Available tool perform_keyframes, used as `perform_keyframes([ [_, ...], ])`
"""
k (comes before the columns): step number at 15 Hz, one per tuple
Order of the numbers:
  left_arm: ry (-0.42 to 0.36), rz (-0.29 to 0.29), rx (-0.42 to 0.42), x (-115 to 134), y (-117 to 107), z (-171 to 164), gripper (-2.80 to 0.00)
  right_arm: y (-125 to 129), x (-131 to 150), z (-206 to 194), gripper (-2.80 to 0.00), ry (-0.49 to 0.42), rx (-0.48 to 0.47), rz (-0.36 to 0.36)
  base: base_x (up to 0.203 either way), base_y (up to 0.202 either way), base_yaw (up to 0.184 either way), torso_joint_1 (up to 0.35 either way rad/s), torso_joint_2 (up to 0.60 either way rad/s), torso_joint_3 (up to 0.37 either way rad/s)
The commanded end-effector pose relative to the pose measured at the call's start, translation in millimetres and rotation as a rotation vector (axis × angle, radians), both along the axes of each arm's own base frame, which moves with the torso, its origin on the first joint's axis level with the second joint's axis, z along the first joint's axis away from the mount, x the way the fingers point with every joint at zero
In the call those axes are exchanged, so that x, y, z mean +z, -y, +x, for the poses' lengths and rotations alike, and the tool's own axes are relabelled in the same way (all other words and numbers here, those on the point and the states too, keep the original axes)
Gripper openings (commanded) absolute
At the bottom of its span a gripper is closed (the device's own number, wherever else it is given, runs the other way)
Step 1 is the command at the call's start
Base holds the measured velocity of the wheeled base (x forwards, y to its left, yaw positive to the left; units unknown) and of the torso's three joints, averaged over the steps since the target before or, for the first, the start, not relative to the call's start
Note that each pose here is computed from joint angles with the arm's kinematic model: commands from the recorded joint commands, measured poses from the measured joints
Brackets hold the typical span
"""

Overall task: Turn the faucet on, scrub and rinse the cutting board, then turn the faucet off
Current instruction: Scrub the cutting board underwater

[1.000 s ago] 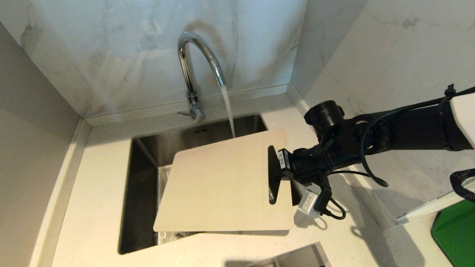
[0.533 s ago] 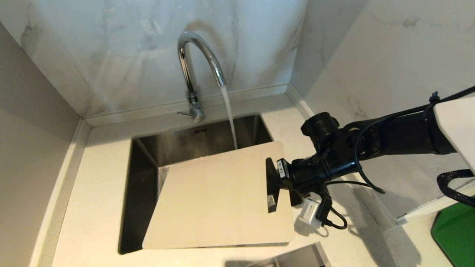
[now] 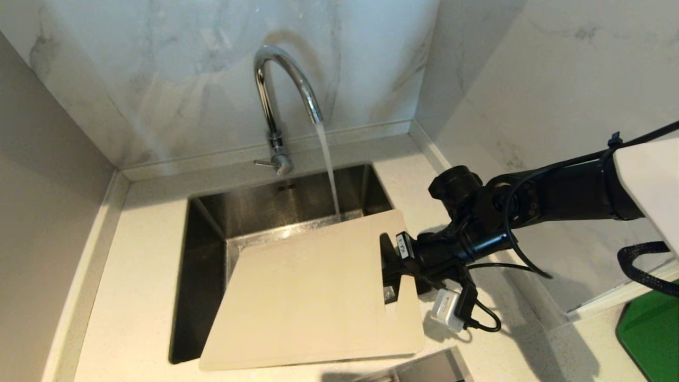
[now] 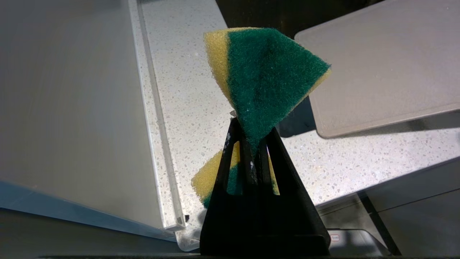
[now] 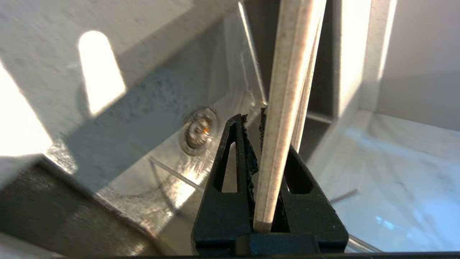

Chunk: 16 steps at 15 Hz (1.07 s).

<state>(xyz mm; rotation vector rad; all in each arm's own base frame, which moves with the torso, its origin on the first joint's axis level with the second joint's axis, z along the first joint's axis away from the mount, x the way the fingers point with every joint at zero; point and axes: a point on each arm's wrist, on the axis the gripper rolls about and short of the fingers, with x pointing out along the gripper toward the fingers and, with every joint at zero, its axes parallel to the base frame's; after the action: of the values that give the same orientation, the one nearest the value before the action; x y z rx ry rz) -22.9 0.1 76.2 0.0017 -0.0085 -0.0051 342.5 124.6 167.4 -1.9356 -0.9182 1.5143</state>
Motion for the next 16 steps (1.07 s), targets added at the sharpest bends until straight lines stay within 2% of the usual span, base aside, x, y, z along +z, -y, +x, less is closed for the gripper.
perform_keyframes([
  [1, 0.001, 0.0, -0.001, -0.5, 0.0, -0.1, -2.8, -0.6, 3.6, 4.3, -2.8, 0.027, 0.011, 0.009, 0.0, 0.0, 0.0, 0.0, 0.0, 0.0],
  [12, 0.001, 0.0, -0.001, -0.5, 0.0, -0.1, -2.8, 17.2, 14.5, 48.2, -2.8, 0.127, -0.06, 0.04, 0.0, 0.0, 0.0, 0.0, 0.0, 0.0],
  [16, 0.001, 0.0, -0.001, -0.4, 0.0, -0.1, -2.8, 21.0, 13.9, 55.6, -2.8, 0.138, -0.072, 0.043, 0.0, 0.0, 0.0, 0.0, 0.0, 0.0],
])
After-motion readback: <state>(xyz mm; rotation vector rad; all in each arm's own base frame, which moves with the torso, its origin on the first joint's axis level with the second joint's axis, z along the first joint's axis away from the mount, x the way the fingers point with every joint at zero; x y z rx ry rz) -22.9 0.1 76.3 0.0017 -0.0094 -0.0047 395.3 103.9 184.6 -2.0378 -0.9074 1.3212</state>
